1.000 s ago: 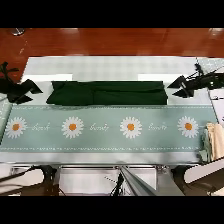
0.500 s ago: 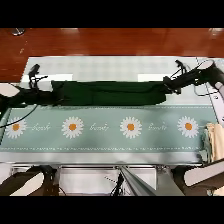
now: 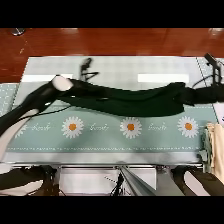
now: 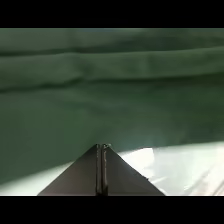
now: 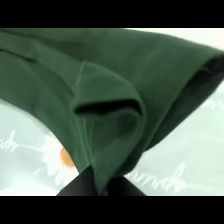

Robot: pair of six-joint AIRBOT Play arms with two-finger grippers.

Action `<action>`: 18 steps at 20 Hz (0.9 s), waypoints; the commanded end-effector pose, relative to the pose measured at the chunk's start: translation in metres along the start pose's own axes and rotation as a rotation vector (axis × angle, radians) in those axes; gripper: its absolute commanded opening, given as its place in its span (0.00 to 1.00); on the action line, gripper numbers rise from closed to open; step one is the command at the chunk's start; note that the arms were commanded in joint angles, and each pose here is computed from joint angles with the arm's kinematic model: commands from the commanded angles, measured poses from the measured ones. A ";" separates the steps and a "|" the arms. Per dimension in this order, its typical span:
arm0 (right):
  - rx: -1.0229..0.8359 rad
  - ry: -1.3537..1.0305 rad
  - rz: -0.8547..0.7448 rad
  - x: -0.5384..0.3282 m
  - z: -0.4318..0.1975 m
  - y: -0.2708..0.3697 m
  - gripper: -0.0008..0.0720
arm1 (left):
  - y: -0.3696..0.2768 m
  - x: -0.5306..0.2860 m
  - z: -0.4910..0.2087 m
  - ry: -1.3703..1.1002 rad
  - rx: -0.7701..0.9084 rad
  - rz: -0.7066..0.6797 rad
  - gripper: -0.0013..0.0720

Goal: Fold the shirts.

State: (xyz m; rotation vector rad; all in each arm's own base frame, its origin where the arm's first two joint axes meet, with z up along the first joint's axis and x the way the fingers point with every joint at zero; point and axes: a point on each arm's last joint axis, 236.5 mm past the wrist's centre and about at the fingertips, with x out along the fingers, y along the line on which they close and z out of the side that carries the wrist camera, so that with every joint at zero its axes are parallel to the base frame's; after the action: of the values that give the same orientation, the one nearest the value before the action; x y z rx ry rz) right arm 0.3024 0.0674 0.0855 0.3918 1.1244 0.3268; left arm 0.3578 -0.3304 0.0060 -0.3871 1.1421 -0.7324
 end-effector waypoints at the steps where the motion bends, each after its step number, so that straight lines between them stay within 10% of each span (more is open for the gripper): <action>1: 0.009 -0.090 0.015 -0.035 -0.029 0.025 0.05 | -0.041 0.078 -0.030 0.211 -0.006 -0.057 0.05; 9: 0.002 -0.125 0.058 -0.051 -0.037 0.044 0.05 | -0.129 0.161 -0.116 0.455 0.007 -0.146 0.05; 18: -0.032 -0.021 0.272 -0.003 -0.023 0.104 0.05 | 0.007 -0.042 0.062 0.276 -0.032 -0.052 0.05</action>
State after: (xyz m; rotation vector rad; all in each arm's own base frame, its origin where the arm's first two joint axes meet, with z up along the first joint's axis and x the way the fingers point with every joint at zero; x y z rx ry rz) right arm 0.2613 0.1233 0.1234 0.4919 1.0545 0.4687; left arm 0.3807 -0.3982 0.0188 -0.3929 1.4148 -0.9011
